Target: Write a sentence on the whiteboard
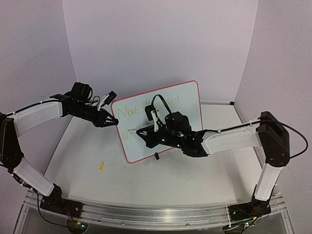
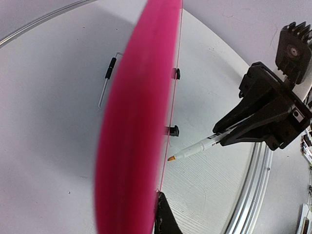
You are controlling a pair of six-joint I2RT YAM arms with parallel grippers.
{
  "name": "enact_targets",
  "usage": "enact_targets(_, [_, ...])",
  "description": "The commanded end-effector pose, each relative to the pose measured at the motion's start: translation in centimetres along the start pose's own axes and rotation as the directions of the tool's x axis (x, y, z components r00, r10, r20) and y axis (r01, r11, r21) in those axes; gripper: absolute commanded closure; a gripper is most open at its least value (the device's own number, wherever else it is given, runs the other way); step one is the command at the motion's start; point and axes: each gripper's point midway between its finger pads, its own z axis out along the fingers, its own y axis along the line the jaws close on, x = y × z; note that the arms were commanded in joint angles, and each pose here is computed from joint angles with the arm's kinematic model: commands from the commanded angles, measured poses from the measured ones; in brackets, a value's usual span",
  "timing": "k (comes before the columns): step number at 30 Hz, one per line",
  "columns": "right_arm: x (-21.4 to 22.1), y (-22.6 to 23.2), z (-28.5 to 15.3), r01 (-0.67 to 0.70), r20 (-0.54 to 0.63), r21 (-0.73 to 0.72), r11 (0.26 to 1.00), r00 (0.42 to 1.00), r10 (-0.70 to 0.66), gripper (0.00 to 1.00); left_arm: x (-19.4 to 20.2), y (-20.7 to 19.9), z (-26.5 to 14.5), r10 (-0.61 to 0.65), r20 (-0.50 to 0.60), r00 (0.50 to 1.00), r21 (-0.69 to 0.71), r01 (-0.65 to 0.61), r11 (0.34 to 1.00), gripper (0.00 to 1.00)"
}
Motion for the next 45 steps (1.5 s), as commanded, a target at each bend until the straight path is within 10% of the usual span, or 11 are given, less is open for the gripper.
enact_targets(1, [-0.9, -0.5, 0.6, 0.008, 0.023, 0.031, 0.999, 1.0, -0.009, 1.0, 2.0, 0.7, 1.4, 0.009, -0.083, 0.997, -0.037, -0.012, 0.999, 1.0])
enact_targets(45, [-0.6, -3.6, -1.1, -0.03, 0.057, 0.193, 0.981, 0.998, 0.019, 1.0, 2.1, 0.8, 1.4, 0.009, -0.083, 0.996, -0.04, -0.012, 0.999, 1.0])
